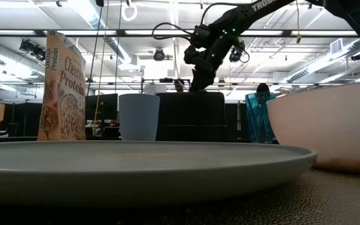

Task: Arrange a breakfast setting
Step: Put the bagel bread from the toaster on the gray plate

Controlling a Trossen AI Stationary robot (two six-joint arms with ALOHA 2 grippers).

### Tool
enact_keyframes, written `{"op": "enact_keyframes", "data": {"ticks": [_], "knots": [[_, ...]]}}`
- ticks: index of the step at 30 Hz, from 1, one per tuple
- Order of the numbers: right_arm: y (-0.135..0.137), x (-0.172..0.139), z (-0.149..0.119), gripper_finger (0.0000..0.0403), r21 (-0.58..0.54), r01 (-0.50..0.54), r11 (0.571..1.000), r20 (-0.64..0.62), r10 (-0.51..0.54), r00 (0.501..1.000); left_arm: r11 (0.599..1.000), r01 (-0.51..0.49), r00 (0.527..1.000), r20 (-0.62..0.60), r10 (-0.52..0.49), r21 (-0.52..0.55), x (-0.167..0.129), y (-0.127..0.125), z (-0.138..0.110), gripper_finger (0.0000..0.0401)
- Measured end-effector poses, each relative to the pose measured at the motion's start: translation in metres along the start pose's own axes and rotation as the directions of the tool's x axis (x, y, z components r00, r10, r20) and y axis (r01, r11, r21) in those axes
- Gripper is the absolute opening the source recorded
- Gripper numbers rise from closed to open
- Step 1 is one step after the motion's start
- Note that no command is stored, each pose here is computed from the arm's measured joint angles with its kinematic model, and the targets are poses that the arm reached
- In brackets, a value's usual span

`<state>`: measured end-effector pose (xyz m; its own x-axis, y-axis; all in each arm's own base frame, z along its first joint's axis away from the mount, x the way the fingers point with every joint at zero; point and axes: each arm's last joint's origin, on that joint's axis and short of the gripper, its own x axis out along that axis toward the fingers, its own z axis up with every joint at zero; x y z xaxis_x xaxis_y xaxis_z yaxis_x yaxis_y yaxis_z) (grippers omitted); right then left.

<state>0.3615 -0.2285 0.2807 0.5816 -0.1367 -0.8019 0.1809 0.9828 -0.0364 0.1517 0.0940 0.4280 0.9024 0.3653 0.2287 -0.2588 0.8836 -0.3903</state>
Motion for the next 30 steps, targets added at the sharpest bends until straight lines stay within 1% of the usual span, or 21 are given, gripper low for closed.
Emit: {"op": "enact_keyframes", "data": {"ticks": [15, 30], "knots": [[0.002, -0.002, 0.001, 0.0096, -0.005, -0.001, 1.0, 0.003, 0.001, 1.0, 1.0, 0.004, 1.0, 0.01, -0.004, 0.003, -0.003, -0.002, 0.002, 0.0144], [0.002, -0.035, 0.023, 0.0096, -0.033, 0.034, 0.999, 0.04, -0.032, 0.999, 1.0, 0.005, 1.0, 0.01, -0.005, 0.003, -0.003, -0.002, 0.002, 0.0144]]}}
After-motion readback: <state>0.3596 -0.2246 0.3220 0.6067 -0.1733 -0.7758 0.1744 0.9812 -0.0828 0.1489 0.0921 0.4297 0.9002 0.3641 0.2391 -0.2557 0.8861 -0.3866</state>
